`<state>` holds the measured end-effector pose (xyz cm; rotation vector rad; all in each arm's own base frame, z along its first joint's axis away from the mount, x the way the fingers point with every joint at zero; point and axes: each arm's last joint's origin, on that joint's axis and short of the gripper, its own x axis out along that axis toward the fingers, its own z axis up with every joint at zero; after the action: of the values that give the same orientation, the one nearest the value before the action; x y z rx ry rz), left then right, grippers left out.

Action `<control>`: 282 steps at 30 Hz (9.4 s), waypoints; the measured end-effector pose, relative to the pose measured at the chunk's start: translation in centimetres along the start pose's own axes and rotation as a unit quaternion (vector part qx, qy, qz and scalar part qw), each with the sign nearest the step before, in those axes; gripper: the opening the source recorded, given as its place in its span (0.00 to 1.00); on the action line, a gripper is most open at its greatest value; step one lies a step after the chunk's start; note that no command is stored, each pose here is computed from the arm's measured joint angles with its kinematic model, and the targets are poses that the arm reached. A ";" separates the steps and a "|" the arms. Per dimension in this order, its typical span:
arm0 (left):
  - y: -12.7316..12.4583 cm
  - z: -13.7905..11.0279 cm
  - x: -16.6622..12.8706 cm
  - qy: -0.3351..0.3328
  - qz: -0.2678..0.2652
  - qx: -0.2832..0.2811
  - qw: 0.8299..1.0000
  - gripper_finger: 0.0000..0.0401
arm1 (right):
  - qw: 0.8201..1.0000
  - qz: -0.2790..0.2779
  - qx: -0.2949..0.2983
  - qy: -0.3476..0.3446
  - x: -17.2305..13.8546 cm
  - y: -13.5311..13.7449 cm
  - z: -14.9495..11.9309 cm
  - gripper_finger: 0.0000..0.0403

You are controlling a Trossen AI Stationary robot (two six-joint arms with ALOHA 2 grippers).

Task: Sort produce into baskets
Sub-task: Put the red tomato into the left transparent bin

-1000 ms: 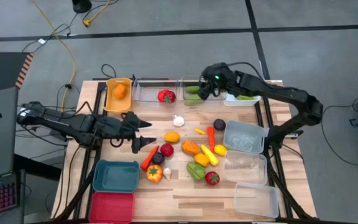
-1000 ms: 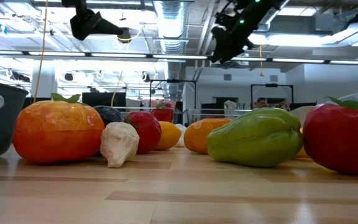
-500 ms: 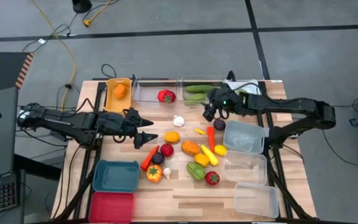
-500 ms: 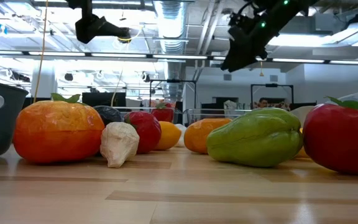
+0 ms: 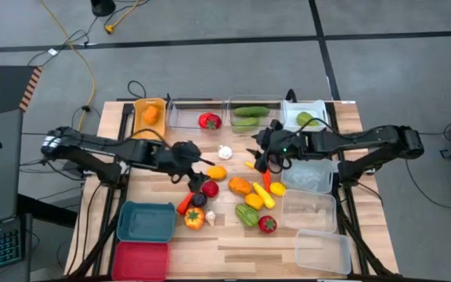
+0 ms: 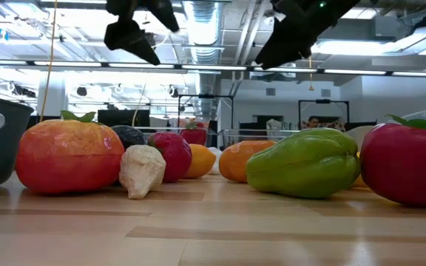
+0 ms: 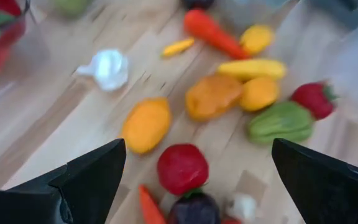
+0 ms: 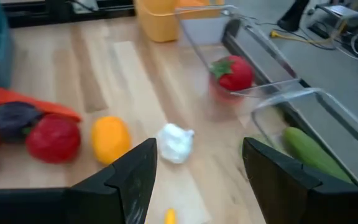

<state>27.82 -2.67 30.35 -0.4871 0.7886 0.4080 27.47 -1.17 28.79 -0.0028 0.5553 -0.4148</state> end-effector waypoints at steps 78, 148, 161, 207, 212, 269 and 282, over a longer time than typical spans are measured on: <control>-3.7 -3.9 15.5 0.204 0.171 0.011 0.964 0.71 | 0.991 0.108 -0.083 0.007 -3.3 6.4 -1.6 0.66; 16.8 16.0 7.7 0.187 0.316 0.026 0.930 0.88 | 0.991 0.110 -0.076 0.012 -3.3 6.4 -1.7 0.66; 14.2 15.9 6.4 0.174 0.301 0.085 0.934 0.89 | 0.978 0.204 -0.028 0.043 -3.5 6.9 -1.9 0.66; -5.1 1.0 2.9 0.053 0.203 0.247 0.946 0.89 | 0.933 0.344 0.028 0.105 -5.0 8.9 -2.6 0.66; -5.6 -1.2 4.5 0.042 0.186 0.240 0.952 0.89 | 0.911 0.393 0.014 0.120 -5.9 9.9 -2.9 0.66; -6.5 -2.3 5.3 0.014 0.153 0.207 0.966 0.89 | 0.897 0.428 -0.019 0.109 -7.9 11.9 -3.6 0.67; -6.5 -2.3 5.3 0.014 0.152 0.206 0.966 0.89 | 0.892 0.429 0.045 0.135 -8.2 12.3 -3.6 0.67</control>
<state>33.26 -8.36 26.72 0.0206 0.9519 0.5060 23.95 13.62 28.54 0.3843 0.7506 0.4352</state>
